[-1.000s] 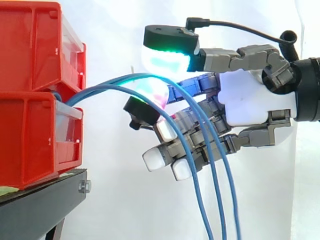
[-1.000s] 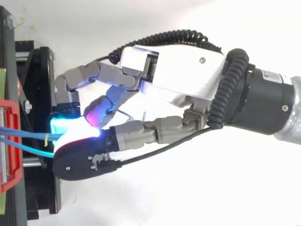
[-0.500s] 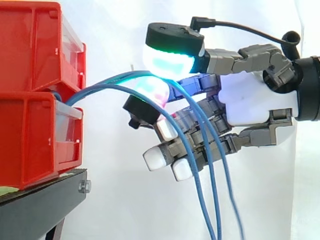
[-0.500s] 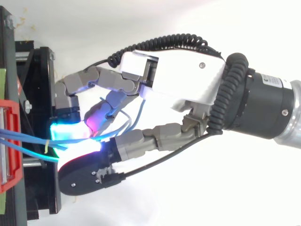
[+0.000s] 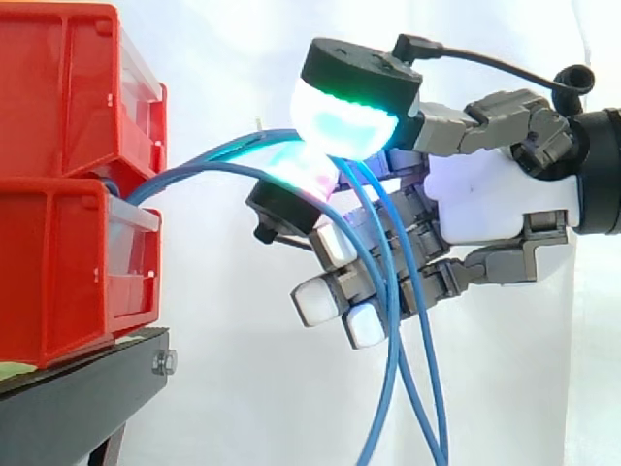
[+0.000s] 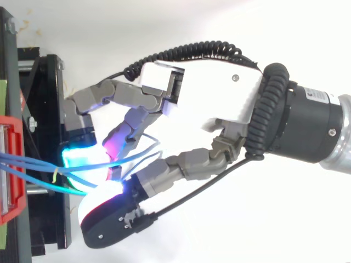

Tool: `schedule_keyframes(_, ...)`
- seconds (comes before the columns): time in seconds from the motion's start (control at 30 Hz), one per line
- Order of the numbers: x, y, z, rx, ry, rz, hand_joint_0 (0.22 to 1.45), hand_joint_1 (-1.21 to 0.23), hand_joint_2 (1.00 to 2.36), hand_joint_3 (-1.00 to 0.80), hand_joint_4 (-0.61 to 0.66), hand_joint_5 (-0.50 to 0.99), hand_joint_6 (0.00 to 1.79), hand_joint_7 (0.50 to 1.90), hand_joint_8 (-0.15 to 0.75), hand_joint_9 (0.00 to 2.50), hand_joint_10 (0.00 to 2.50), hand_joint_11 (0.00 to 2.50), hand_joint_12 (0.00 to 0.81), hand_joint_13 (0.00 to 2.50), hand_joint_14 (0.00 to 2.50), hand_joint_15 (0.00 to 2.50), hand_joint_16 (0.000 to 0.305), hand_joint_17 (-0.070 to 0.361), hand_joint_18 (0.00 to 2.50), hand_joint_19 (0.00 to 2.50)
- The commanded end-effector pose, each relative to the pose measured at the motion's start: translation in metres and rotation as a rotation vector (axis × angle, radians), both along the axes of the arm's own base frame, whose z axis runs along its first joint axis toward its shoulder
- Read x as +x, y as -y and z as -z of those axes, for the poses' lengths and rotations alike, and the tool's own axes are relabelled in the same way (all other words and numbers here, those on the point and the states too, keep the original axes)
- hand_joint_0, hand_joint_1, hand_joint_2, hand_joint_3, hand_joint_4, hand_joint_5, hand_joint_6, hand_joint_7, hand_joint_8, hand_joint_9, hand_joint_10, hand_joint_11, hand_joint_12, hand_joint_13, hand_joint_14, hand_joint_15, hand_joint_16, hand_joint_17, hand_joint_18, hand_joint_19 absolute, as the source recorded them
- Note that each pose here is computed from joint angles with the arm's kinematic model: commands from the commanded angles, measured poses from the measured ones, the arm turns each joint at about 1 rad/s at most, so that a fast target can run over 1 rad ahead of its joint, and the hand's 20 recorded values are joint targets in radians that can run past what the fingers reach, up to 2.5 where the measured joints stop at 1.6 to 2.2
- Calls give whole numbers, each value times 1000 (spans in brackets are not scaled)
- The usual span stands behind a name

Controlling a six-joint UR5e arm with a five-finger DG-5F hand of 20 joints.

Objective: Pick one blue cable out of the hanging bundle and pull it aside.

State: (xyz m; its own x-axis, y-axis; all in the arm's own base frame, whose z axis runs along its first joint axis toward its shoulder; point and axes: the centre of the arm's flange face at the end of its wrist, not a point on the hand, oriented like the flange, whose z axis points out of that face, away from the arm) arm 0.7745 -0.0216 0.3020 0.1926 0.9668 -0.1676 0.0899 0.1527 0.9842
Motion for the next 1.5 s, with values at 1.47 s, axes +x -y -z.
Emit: schedule_keyframes(1.47, 0, 1, -10, -3, -14, 0, 582, -908, 1000, -500, 171, -166, 904, 1335, 290, 908, 14, 584, 395, 831, 18, 493, 52, 116, 770, 593)
